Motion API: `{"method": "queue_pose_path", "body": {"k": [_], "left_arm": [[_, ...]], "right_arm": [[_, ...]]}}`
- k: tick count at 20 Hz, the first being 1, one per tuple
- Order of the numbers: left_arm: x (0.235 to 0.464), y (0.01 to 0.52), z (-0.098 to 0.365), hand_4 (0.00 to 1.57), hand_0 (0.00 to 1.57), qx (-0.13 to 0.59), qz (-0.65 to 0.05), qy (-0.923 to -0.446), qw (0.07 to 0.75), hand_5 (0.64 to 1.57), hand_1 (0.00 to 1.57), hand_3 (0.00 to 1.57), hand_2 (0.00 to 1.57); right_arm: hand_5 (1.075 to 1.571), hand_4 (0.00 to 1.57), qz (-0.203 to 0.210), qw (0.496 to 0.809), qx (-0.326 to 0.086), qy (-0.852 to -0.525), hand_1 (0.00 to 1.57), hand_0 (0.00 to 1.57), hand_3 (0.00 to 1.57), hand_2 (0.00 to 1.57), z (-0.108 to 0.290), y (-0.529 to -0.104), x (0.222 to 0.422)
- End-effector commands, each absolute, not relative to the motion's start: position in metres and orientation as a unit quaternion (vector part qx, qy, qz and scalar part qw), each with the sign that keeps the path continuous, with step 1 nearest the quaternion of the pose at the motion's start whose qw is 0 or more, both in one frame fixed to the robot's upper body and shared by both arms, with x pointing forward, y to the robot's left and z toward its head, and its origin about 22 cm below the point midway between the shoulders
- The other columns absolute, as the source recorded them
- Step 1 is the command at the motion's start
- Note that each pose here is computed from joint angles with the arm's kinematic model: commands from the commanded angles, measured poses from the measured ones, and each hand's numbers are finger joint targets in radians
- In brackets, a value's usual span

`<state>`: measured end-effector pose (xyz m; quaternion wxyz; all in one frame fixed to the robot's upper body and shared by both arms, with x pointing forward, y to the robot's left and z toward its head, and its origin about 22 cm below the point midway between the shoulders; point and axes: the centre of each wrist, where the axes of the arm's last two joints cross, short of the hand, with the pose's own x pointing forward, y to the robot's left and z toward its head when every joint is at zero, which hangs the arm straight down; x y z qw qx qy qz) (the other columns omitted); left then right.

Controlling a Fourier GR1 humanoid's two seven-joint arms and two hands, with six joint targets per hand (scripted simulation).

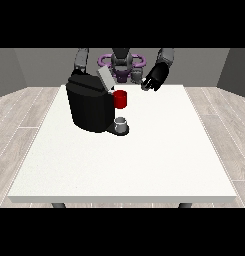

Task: Insert the coffee pod into the coffee machine and close the lid

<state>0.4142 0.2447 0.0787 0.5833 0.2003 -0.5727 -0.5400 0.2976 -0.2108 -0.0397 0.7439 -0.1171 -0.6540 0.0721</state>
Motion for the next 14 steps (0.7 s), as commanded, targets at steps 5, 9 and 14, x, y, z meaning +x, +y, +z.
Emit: {"method": "queue_pose_path", "body": {"k": [5,9,14], "left_arm": [[0.436,0.229,0.141,0.54,1.42,0.195,-0.524,-0.601,0.571,1.571,1.42,1.38,1.42],[0.447,0.238,0.178,0.51,1.22,0.214,-0.482,-0.619,0.581,1.571,1.22,1.29,1.27],[0.452,0.241,0.221,0.49,1.26,0.222,-0.474,-0.637,0.566,1.571,1.26,1.27,1.29]], "right_arm": [[1.571,0.0,0.076,0.729,-0.091,-0.674,0.0,0.0,0.0,0.0,-0.036,-0.206,0.296],[1.571,0.0,0.074,0.702,-0.088,-0.703,0.0,0.0,0.0,0.0,-0.003,-0.212,0.316],[1.571,0.0,0.069,0.691,-0.079,-0.715,0.0,0.0,0.0,0.0,-0.002,-0.205,0.315]]}}
